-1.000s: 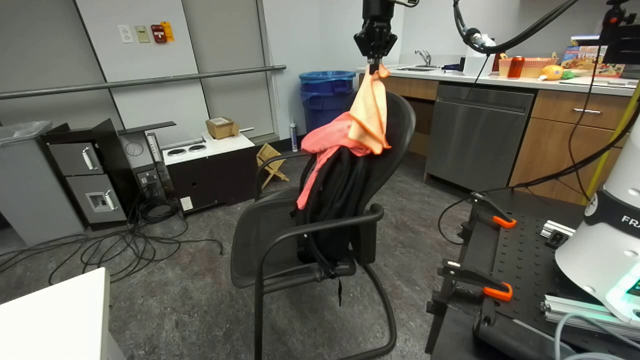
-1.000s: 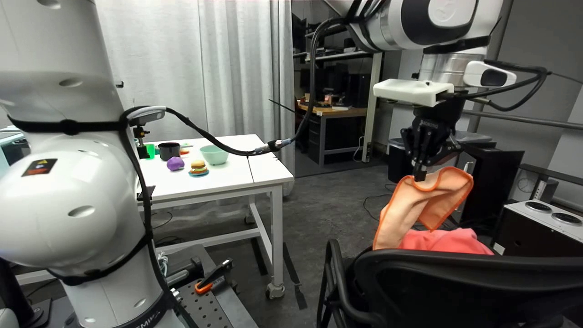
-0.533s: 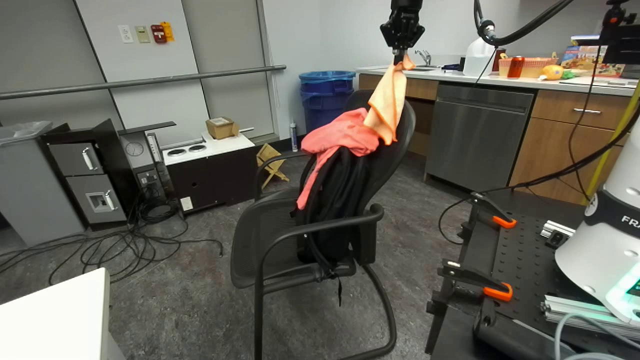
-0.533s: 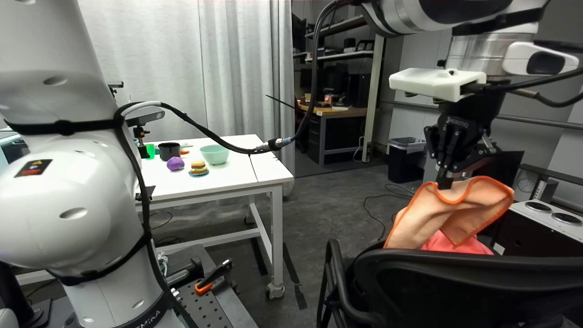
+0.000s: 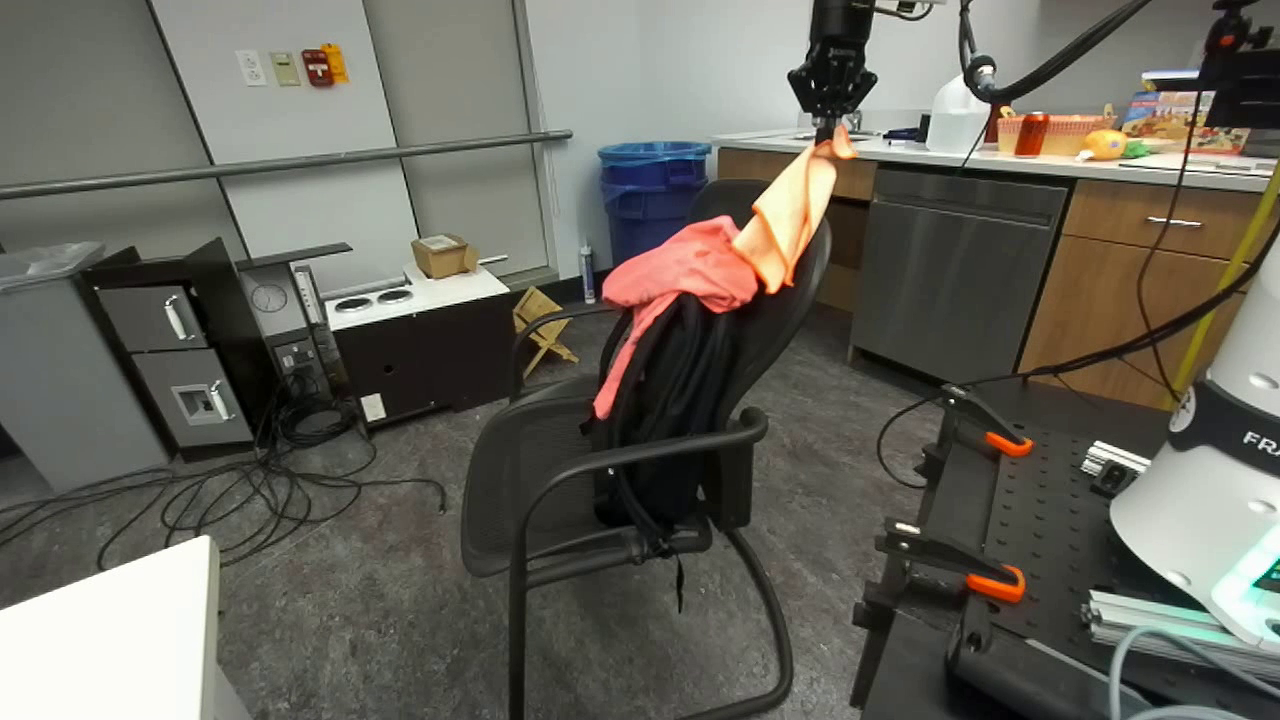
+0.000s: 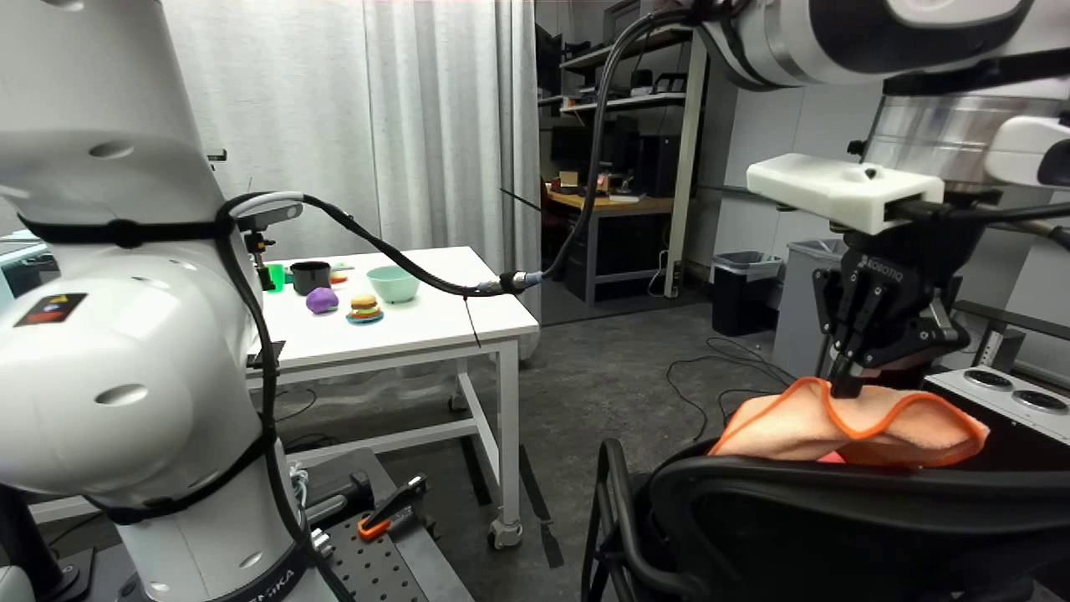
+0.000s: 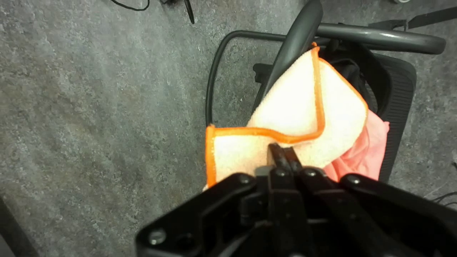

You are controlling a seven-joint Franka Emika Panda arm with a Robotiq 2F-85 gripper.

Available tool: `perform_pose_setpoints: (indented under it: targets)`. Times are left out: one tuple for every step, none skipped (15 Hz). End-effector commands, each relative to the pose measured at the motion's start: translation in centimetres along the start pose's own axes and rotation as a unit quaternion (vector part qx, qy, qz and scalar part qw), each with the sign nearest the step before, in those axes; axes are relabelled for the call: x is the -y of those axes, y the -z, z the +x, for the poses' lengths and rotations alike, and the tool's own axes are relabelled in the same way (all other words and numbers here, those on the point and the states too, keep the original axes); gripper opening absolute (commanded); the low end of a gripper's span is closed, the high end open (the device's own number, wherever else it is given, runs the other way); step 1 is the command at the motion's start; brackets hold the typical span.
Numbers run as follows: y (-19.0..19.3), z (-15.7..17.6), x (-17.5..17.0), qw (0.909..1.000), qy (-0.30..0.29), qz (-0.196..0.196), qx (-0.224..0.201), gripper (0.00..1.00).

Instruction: Hang the orange cloth and shirt on the back of the chair

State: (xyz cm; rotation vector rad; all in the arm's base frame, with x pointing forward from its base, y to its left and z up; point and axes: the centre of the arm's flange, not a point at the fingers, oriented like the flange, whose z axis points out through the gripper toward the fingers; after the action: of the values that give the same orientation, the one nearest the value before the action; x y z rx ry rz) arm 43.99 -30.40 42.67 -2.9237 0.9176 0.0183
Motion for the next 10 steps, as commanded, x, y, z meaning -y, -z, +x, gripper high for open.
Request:
perform_pose_setpoints:
  targets:
    - [-1.40, 0.76, -0.47, 0.9998, -0.020, 0.001, 0.008, 0.10]
    - [-1.74, 0.77, -0.49, 0.9997, -0.023, -0.001, 0.012, 0.27]
    - [-1.99, 0.82, -0.48, 0.9996, -0.026, -0.002, 0.014, 0.34]
    - [-2.14, 0.85, -0.50, 0.9995, -0.027, -0.001, 0.016, 0.41]
    - [-2.27, 0.87, -0.51, 0.9995, -0.028, -0.002, 0.018, 0.48]
    - [-2.36, 0.90, -0.54, 0.9994, -0.028, -0.002, 0.019, 0.57]
    - [-2.40, 0.92, -0.56, 0.9994, -0.029, -0.002, 0.019, 0.63]
    - [-2.40, 0.93, -0.55, 0.9994, -0.029, -0.002, 0.020, 0.72]
    - [-2.37, 0.95, -0.52, 0.9994, -0.029, -0.002, 0.020, 0.79]
    - [-2.28, 0.97, -0.46, 0.9994, -0.028, -0.001, 0.019, 0.87]
